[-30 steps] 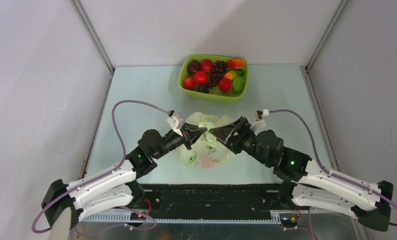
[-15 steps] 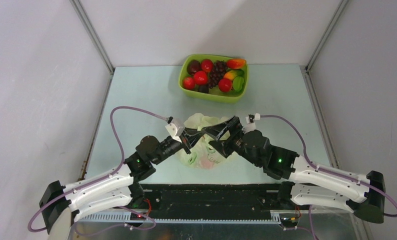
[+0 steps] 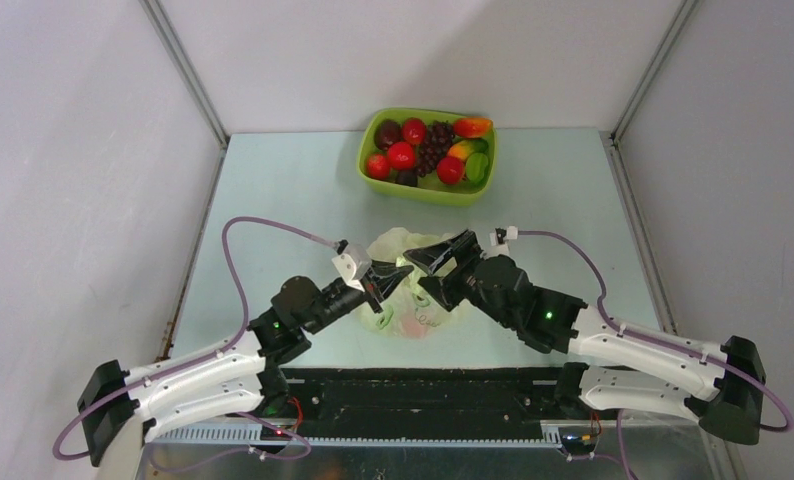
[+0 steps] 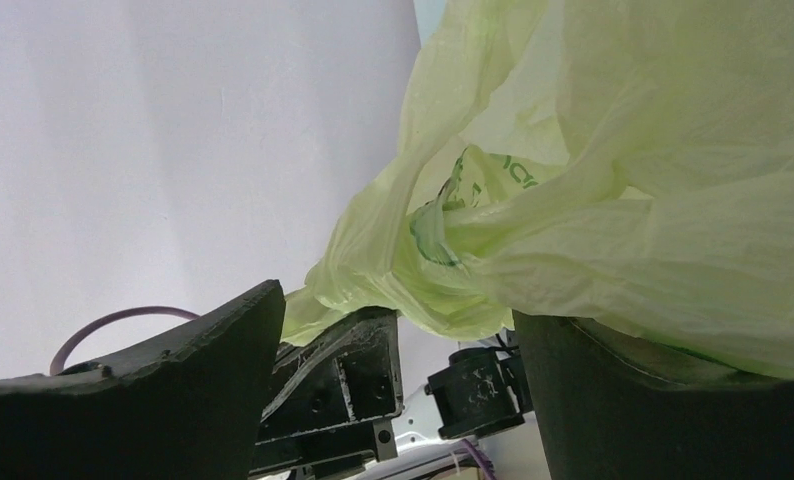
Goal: Place the fake fruits into the plastic bag and tie a complex knot
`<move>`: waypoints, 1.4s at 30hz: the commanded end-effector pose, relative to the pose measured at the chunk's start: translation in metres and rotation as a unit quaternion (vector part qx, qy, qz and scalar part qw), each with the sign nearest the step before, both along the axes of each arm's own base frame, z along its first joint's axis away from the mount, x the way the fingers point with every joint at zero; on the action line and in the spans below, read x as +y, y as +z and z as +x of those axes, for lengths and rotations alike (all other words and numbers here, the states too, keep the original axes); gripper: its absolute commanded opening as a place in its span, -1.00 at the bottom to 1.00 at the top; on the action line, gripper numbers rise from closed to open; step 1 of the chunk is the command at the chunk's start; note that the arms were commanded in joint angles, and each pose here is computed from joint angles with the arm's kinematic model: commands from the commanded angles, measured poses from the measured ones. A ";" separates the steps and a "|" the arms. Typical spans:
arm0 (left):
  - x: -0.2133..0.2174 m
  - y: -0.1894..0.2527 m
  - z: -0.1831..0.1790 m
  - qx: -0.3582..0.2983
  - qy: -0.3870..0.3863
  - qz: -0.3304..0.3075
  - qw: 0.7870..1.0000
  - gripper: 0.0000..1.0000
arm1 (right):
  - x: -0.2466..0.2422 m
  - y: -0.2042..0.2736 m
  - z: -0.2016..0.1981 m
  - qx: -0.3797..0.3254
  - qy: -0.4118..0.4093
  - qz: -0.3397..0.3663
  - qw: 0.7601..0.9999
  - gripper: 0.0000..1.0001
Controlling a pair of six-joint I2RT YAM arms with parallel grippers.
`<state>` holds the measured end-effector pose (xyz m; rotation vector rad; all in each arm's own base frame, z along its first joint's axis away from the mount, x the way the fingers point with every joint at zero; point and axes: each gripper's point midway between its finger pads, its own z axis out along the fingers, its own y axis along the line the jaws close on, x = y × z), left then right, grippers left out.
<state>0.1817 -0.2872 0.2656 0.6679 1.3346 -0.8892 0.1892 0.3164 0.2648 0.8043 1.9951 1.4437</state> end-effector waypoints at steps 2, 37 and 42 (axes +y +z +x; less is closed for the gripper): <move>0.003 0.006 -0.004 -0.029 0.009 0.000 1.000 -1.00 | 0.003 0.029 0.013 -0.018 -0.018 0.040 0.999 0.58; 0.027 0.013 -0.008 -0.004 0.073 0.060 0.995 0.47 | -0.008 0.048 0.034 -0.132 -0.049 -0.052 0.989 -1.00; 0.060 0.045 -0.013 0.045 0.109 0.054 0.992 0.85 | -0.023 0.067 0.040 -0.221 -0.051 -0.115 0.967 -1.00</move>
